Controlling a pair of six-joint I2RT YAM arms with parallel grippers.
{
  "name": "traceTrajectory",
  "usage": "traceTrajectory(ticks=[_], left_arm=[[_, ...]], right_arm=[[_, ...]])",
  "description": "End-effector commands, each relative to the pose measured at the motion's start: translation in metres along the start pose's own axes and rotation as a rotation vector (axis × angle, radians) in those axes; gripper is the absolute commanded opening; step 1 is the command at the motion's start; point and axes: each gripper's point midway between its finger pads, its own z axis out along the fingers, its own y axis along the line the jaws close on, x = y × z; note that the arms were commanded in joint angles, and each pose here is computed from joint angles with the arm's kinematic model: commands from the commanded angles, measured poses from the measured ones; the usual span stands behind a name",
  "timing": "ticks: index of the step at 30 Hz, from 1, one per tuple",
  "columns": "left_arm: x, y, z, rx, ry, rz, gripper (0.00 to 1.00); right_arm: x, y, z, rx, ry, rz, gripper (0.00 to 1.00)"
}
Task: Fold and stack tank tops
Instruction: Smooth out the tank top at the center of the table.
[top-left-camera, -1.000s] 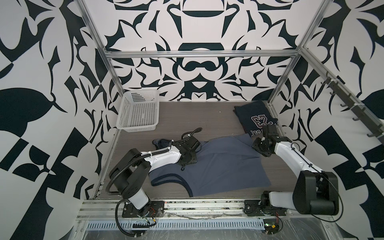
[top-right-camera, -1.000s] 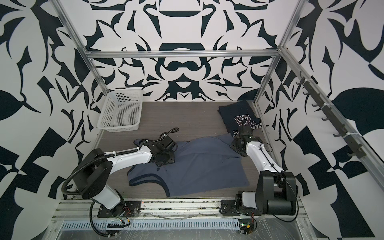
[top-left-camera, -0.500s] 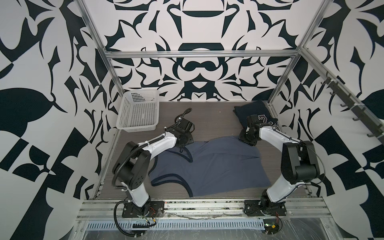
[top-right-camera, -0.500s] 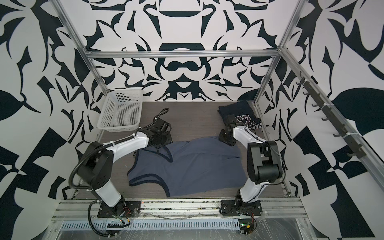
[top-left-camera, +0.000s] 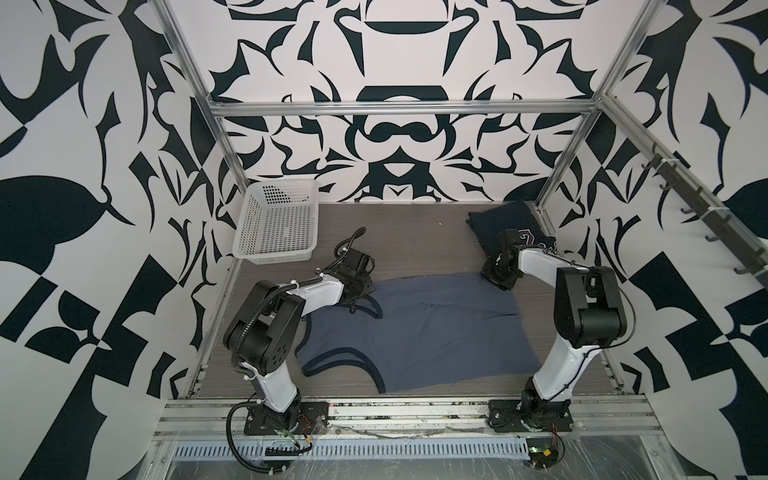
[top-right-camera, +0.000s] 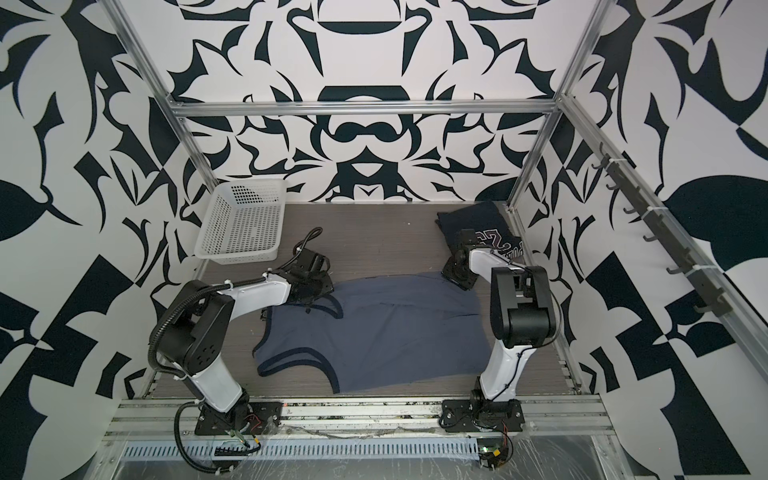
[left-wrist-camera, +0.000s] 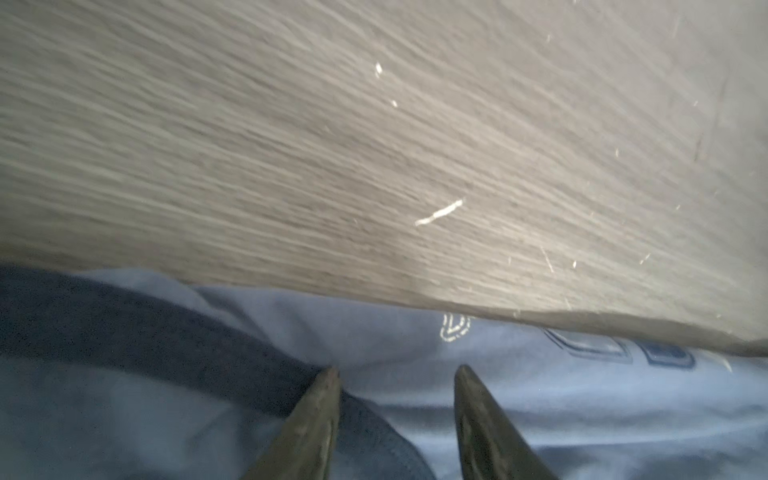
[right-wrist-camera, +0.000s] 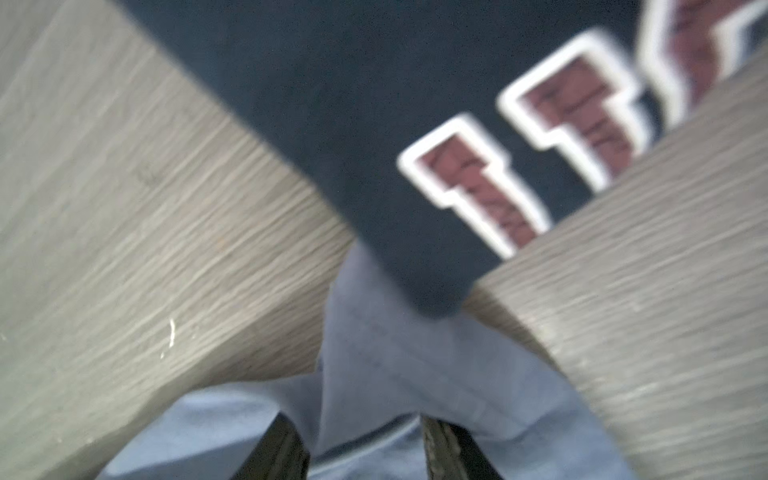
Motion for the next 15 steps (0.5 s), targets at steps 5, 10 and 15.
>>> traceTrajectory(ticks=[5, 10, 15], left_arm=[[0.007, 0.043, 0.039, -0.138, 0.082, 0.050, 0.48], [-0.012, 0.019, 0.038, -0.117, 0.081, 0.074, 0.50], [-0.022, -0.012, -0.018, -0.126, 0.056, 0.141, 0.65]], right_arm=[[-0.001, -0.012, 0.025, 0.055, 0.030, 0.044, 0.47], [-0.020, 0.001, 0.017, 0.035, 0.000, 0.024, 0.48], [-0.014, 0.019, -0.038, -0.023, -0.041, -0.045, 0.54]])
